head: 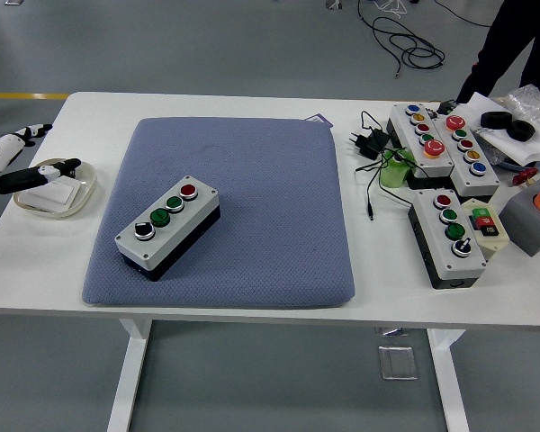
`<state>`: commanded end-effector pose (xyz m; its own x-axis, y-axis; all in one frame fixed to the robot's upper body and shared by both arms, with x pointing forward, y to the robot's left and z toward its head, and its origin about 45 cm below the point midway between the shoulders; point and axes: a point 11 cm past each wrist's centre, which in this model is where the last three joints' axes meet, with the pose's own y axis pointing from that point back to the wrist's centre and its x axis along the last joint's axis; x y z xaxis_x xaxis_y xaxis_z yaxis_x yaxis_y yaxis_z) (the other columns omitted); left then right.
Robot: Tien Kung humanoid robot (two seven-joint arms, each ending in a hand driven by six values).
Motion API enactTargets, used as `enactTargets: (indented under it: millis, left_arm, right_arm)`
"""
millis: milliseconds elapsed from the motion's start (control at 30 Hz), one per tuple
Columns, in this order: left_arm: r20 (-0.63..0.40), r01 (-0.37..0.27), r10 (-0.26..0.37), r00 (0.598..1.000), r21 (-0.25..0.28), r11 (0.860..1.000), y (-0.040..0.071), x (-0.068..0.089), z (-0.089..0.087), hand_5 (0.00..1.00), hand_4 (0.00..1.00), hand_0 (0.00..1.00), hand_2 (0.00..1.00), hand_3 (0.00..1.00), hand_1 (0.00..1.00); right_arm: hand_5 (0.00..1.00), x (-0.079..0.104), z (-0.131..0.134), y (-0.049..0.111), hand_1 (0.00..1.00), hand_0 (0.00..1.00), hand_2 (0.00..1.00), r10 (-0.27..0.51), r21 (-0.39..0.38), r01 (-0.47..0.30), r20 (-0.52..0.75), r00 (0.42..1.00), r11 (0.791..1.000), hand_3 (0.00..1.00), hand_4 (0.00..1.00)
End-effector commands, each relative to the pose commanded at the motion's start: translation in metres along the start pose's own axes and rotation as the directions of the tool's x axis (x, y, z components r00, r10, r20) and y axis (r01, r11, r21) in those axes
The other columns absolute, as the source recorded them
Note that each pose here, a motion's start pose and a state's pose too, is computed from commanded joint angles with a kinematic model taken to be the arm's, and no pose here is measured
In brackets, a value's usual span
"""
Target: Pick up the button,place it on the desk,press the button,press the button
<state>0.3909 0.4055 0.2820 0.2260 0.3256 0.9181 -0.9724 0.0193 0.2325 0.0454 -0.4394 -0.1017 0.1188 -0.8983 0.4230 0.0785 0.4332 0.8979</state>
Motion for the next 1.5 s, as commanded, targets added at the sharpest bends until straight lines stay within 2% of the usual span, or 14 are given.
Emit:
enactTargets:
  millis: [133, 167, 300, 367, 600, 933, 967, 1033, 1133, 1167, 1333, 1367, 1400, 1500]
  left_arm:
    - [0.088, 0.042, -0.04, 0.995, -0.016, 0.999, 0.001, 0.002, 0.008, 0.854, 0.998, 0.938, 0.998, 0.998, 0.948]
    - [0.103, 0.042, -0.04, 0.994, -0.017, 0.999, 0.001, 0.003, 0.009, 0.803, 0.998, 0.935, 0.998, 0.998, 0.951]
    - [0.122, -0.017, 0.017, 0.992, -0.005, 1.0, 0.0, 0.01, 0.012, 0.803, 0.998, 0.935, 0.998, 0.998, 0.951]
    - [0.115, -0.02, 0.021, 0.993, -0.005, 1.0, 0.0, 0.009, 0.011, 0.799, 0.998, 0.949, 0.998, 0.998, 0.969]
    - [0.082, 0.017, -0.011, 0.997, -0.064, 0.998, 0.001, 0.0, 0.022, 0.8, 0.998, 0.939, 0.998, 0.998, 0.959]
    - [0.17, 0.025, 0.006, 0.985, -0.179, 0.983, 0.006, -0.005, 0.061, 0.828, 0.998, 0.934, 0.998, 0.998, 0.929]
    - [0.185, 0.02, 0.016, 0.983, -0.191, 0.981, 0.006, -0.004, 0.065, 0.866, 0.998, 0.854, 0.846, 0.998, 0.752]
    - [0.215, 0.008, 0.037, 0.976, -0.207, 0.978, 0.006, -0.003, 0.07, 0.866, 0.998, 0.854, 0.846, 0.998, 0.752]
    - [0.259, -0.071, 0.138, 0.956, -0.251, 0.965, 0.008, 0.011, 0.085, 0.866, 0.998, 0.854, 0.846, 0.998, 0.752]
    - [0.266, -0.087, 0.157, 0.951, -0.259, 0.962, 0.008, 0.014, 0.089, 0.998, 0.998, 0.211, 0.209, 0.858, 0.156]
    - [0.278, -0.2, 0.298, 0.913, -0.333, 0.922, 0.011, 0.029, 0.115, 0.998, 0.998, 0.211, 0.209, 0.858, 0.156]
    - [0.278, -0.205, 0.304, 0.911, -0.336, 0.919, 0.012, 0.03, 0.116, 0.998, 0.998, 0.098, 0.112, 0.764, 0.053]
    - [0.265, -0.206, 0.31, 0.913, -0.358, 0.911, 0.012, 0.028, 0.121, 0.998, 0.998, 0.098, 0.112, 0.764, 0.053]
    - [0.262, -0.169, 0.281, 0.923, -0.38, 0.909, 0.012, 0.021, 0.126, 0.998, 0.998, 0.098, 0.112, 0.764, 0.053]
  right_arm:
    - [0.267, -0.001, -0.002, 0.001, 0.557, 0.63, 0.645, -0.001, 0.003, 0.001, 0.003, 1.0, 1.0, 0.574, 0.312]
    - [0.268, -0.001, -0.003, 0.001, 0.557, 0.629, 0.645, -0.001, 0.003, 0.001, 0.001, 1.0, 1.0, 0.574, 0.312]
    - [0.268, -0.002, -0.004, 0.001, 0.557, 0.629, 0.645, -0.001, 0.004, 0.001, -0.006, 1.0, 1.0, 0.574, 0.312]
    - [0.268, -0.002, -0.004, 0.001, 0.557, 0.629, 0.646, -0.001, 0.004, 0.001, -0.004, 1.0, 1.0, 0.575, 0.311]
    - [0.269, -0.003, -0.005, 0.001, 0.557, 0.629, 0.645, -0.001, 0.004, 0.001, -0.009, 1.0, 1.0, 0.574, 0.31]
    - [0.268, -0.004, -0.007, 0.002, 0.557, 0.629, 0.646, -0.003, 0.005, 0.004, -0.014, 1.0, 1.0, 0.575, 0.309]
    - [0.266, -0.004, -0.007, 0.002, 0.557, 0.628, 0.646, -0.003, 0.006, 0.003, -0.015, 1.0, 1.0, 0.574, 0.308]
    - [0.266, -0.004, -0.008, 0.002, 0.557, 0.628, 0.646, -0.003, 0.007, 0.003, -0.016, 1.0, 1.0, 0.574, 0.308]
    - [0.266, -0.004, -0.011, 0.003, 0.557, 0.628, 0.646, -0.004, 0.012, 0.004, -0.004, 1.0, 1.0, 0.574, 0.308]
    - [0.269, -0.003, -0.013, 0.003, 0.556, 0.629, 0.646, -0.003, 0.016, 0.003, -0.005, 1.0, 1.0, 0.574, 0.308]
    - [0.269, -0.002, -0.018, 0.004, 0.556, 0.629, 0.646, -0.001, 0.026, 0.001, -0.002, 1.0, 1.0, 0.574, 0.308]
    - [0.27, -0.002, -0.018, 0.004, 0.557, 0.629, 0.646, -0.002, 0.026, 0.002, -0.001, 1.0, 1.0, 0.574, 0.307]
    - [0.27, -0.002, -0.016, 0.004, 0.557, 0.629, 0.646, -0.002, 0.024, 0.002, -0.002, 1.0, 1.0, 0.574, 0.307]
    - [0.27, -0.002, -0.014, 0.003, 0.557, 0.629, 0.646, -0.002, 0.02, 0.002, -0.001, 1.0, 1.0, 0.574, 0.307]
